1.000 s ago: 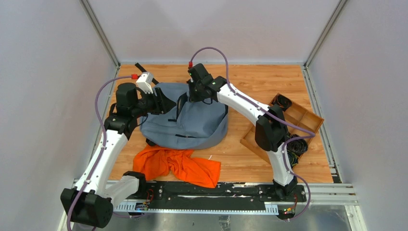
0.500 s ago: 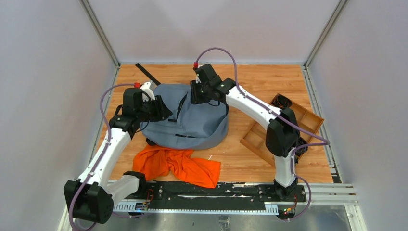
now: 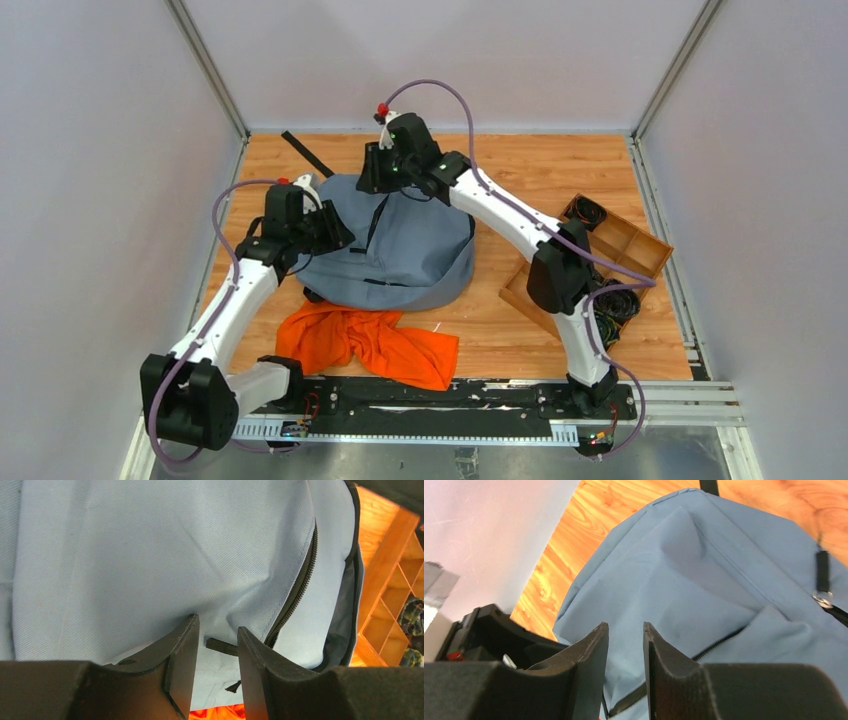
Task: Pack the student bag
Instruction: Adjust the student bag at the center of the board.
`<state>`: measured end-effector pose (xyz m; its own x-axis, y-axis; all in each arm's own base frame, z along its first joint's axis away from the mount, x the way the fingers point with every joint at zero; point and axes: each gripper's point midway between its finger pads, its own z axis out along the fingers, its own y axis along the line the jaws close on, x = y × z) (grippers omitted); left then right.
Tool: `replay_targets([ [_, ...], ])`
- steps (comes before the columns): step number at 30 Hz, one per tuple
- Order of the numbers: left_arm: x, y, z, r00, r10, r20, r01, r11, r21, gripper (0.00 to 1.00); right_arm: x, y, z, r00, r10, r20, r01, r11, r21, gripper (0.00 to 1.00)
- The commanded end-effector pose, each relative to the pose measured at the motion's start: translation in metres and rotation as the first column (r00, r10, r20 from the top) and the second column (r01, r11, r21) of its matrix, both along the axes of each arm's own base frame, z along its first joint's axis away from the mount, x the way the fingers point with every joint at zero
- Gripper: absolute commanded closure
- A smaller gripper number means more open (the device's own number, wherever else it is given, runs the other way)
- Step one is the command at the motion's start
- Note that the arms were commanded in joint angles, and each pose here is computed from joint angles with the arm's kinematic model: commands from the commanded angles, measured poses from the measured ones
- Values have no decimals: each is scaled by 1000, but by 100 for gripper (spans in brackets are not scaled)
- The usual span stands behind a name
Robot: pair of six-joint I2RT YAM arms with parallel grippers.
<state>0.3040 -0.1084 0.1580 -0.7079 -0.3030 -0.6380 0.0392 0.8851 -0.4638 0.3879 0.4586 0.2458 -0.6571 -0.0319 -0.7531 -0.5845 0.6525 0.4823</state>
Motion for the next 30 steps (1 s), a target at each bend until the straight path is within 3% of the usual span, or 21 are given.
replay_targets([
  [1, -2, 12, 7, 998, 57, 21, -58, 997, 40, 57, -1, 27, -22, 998, 45, -47, -44, 999, 13, 64],
  [6, -13, 25, 19, 998, 57, 17, -58, 991, 118, 56, 17, 17, -78, 997, -46, -69, 38, 993, -115, 64],
  [9, -19, 21, 24, 999, 32, 20, -34, 995, 95, 53, 25, 12, -90, 995, -76, -57, 65, 982, -178, 64],
  [19, -25, 4, 22, 1000, -25, 1, 25, 1000, 14, 52, -10, -3, 7, 996, 40, 80, -36, 998, -54, 61],
  [24, -17, 4, 21, 1000, 0, 6, 0, 1000, 3, 57, -32, -12, -1, 996, 77, 41, -76, 996, -43, 61],
  [30, -11, -8, 25, 999, -32, 7, 32, 998, -56, 58, -37, -5, -40, 995, 92, -29, -94, 991, -93, 74],
])
